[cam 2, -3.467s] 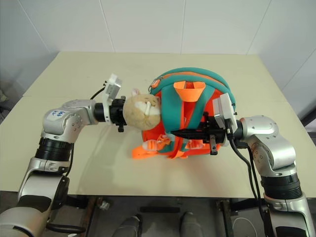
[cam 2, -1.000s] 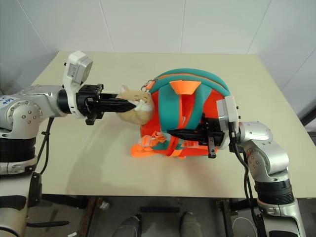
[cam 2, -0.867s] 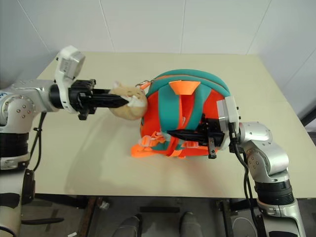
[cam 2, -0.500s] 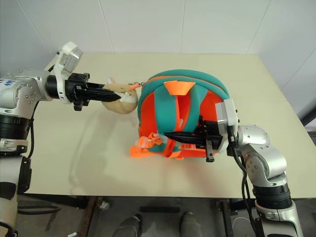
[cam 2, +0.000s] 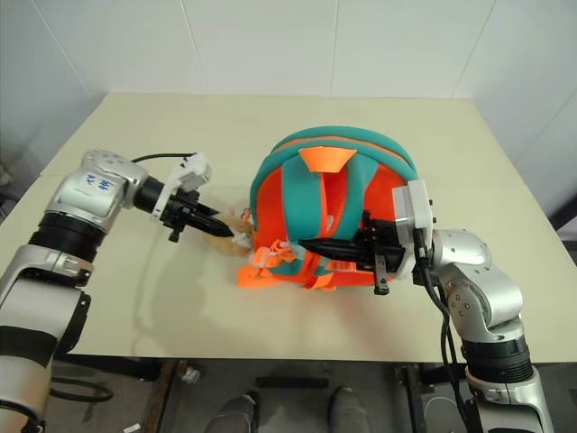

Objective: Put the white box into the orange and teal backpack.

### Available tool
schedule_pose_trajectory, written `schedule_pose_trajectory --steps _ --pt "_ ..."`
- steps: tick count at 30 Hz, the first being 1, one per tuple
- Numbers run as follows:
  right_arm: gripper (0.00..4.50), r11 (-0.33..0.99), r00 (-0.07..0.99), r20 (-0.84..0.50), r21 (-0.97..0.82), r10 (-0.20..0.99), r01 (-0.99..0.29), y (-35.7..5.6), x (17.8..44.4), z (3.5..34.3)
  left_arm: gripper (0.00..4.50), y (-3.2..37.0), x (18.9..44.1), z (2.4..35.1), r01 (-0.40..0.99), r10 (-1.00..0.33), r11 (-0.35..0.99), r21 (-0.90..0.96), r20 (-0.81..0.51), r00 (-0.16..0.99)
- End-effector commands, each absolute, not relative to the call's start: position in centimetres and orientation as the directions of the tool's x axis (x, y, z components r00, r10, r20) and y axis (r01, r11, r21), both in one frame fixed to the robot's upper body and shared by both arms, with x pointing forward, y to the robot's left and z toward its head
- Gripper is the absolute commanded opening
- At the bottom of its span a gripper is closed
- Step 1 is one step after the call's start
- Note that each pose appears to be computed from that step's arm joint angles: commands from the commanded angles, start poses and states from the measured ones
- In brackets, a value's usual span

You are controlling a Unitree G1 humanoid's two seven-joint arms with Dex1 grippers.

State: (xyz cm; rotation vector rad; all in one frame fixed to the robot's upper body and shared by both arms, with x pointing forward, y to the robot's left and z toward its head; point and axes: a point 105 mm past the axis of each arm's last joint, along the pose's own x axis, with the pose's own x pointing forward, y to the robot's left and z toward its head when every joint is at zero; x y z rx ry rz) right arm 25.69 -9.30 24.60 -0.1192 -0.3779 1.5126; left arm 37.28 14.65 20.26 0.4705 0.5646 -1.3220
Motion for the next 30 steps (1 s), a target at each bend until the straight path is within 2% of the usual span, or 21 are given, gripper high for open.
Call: schedule_pose_trajectory --steps 1,7,8,11,13,15,16,19,27,30 --pt "0.00 0.059 -0.006 0.181 -0.352 0.983 -0.934 -9.1 25.0 25.4 0.46 15.1 37.8 19.5 0.978 -0.723 0.205 0.038 -0.668 0.177" --pt "0.00 0.092 0.038 0.157 -0.349 0.987 -0.933 -9.4 25.3 25.3 0.46 14.0 37.9 18.9 0.973 -0.747 0.228 0.026 -0.636 0.192" --pt "0.00 0.100 0.052 0.145 -0.345 0.988 -0.933 -9.5 25.4 25.2 0.46 13.6 37.7 19.3 0.977 -0.779 0.210 0.024 -0.600 0.182" --pt "0.00 0.173 0.158 0.076 -0.292 0.985 -0.941 -10.1 26.3 24.9 0.45 11.6 36.0 23.7 0.993 -0.952 0.113 -0.017 -0.289 0.104" --pt "0.00 0.213 0.211 0.039 -0.262 0.977 -0.941 -10.4 26.6 24.9 0.45 11.7 34.9 24.8 0.997 -0.972 0.073 -0.032 -0.226 0.064" --pt "0.00 0.194 0.211 -0.030 -0.282 0.977 -0.940 -10.8 26.2 24.6 0.45 12.1 34.3 25.1 0.997 -0.978 0.073 -0.027 -0.198 0.066" --pt "0.69 0.194 0.220 -0.060 -0.287 0.974 -0.938 -11.1 26.0 24.5 0.80 12.6 34.2 24.9 0.995 -0.976 0.091 -0.027 -0.204 0.083" --pt "1.66 0.201 0.244 -0.121 -0.293 0.962 -0.935 -11.9 25.6 24.4 1.80 13.8 33.8 24.7 0.991 -0.970 0.130 -0.036 -0.213 0.119" --pt "4.39 0.308 0.365 -0.119 -0.337 0.924 -0.890 -15.1 24.4 25.8 4.37 17.2 33.3 23.9 0.967 -0.951 0.252 -0.025 -0.193 0.243" --pt "4.49 0.354 0.424 -0.149 -0.349 0.893 -0.868 -17.3 24.3 25.6 4.47 18.1 33.4 24.2 0.956 -0.944 0.293 0.023 -0.153 0.293"
